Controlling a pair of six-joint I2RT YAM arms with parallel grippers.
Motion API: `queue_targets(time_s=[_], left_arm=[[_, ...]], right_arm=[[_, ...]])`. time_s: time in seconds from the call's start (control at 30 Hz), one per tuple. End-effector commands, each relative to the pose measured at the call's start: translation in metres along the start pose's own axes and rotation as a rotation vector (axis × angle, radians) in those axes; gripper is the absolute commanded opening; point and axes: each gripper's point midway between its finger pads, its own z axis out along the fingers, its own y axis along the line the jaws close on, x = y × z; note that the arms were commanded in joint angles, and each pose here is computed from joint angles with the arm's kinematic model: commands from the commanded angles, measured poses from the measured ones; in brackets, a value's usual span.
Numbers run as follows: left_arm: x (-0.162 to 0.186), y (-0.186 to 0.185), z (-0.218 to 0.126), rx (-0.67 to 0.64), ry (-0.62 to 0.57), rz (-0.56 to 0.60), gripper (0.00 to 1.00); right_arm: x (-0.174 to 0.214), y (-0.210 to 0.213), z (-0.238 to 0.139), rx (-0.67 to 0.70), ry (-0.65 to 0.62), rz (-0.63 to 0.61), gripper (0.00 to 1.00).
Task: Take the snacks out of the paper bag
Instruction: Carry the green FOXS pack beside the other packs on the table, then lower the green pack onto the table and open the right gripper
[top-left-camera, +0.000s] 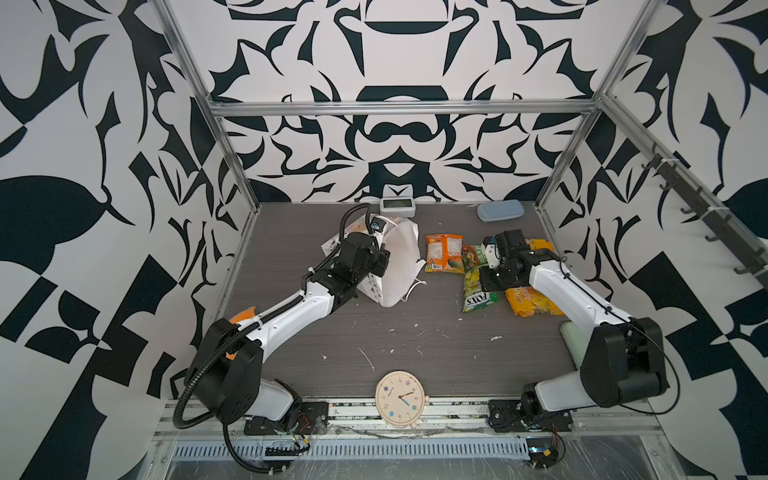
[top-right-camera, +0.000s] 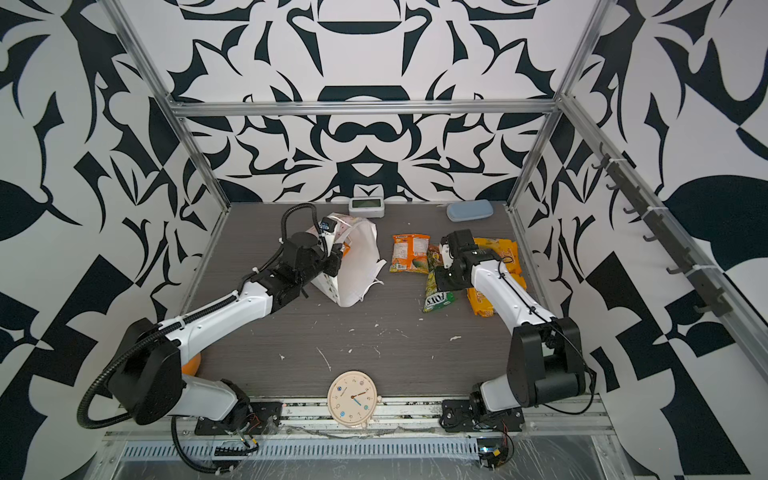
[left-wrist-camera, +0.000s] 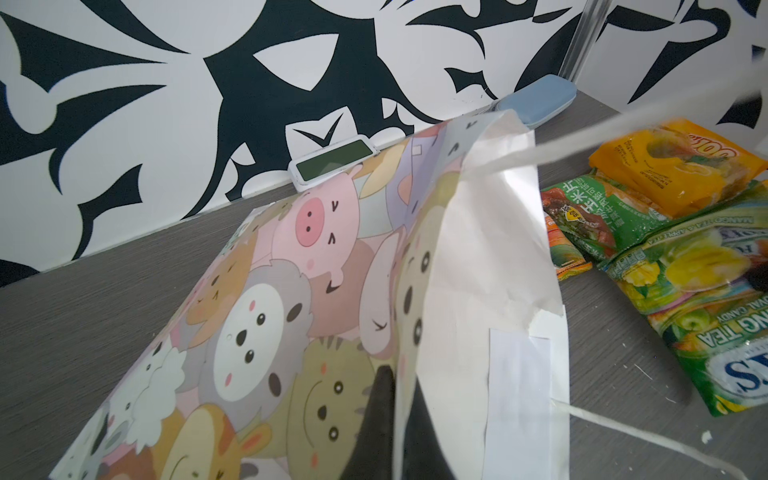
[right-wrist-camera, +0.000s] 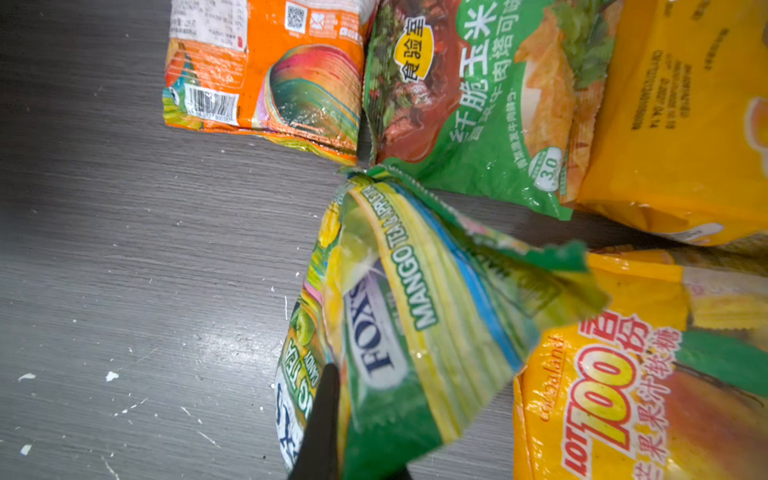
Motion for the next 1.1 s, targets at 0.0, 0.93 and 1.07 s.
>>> queue_targets(time_s=[0.0,0.93,1.07], left_arm=[[-0.007,-0.001,0.001,0.013,-0.025,-0.003,0.0],[-0.013,-0.008,0.005,0.046,-0.028,-0.028,0.0],[-0.011,-0.007,0.005,0.039,-0.029,-0.027,0.0]], right_arm=[[-0.007,-0.002,-0.012,0.011,-0.017,-0.005,0.0],[-0.036,-0.013,-0.051,0.15,-0.143,0.107,0.23],[-0.027,0.017,-0.019,0.17,-0.094,0.075,0.28]])
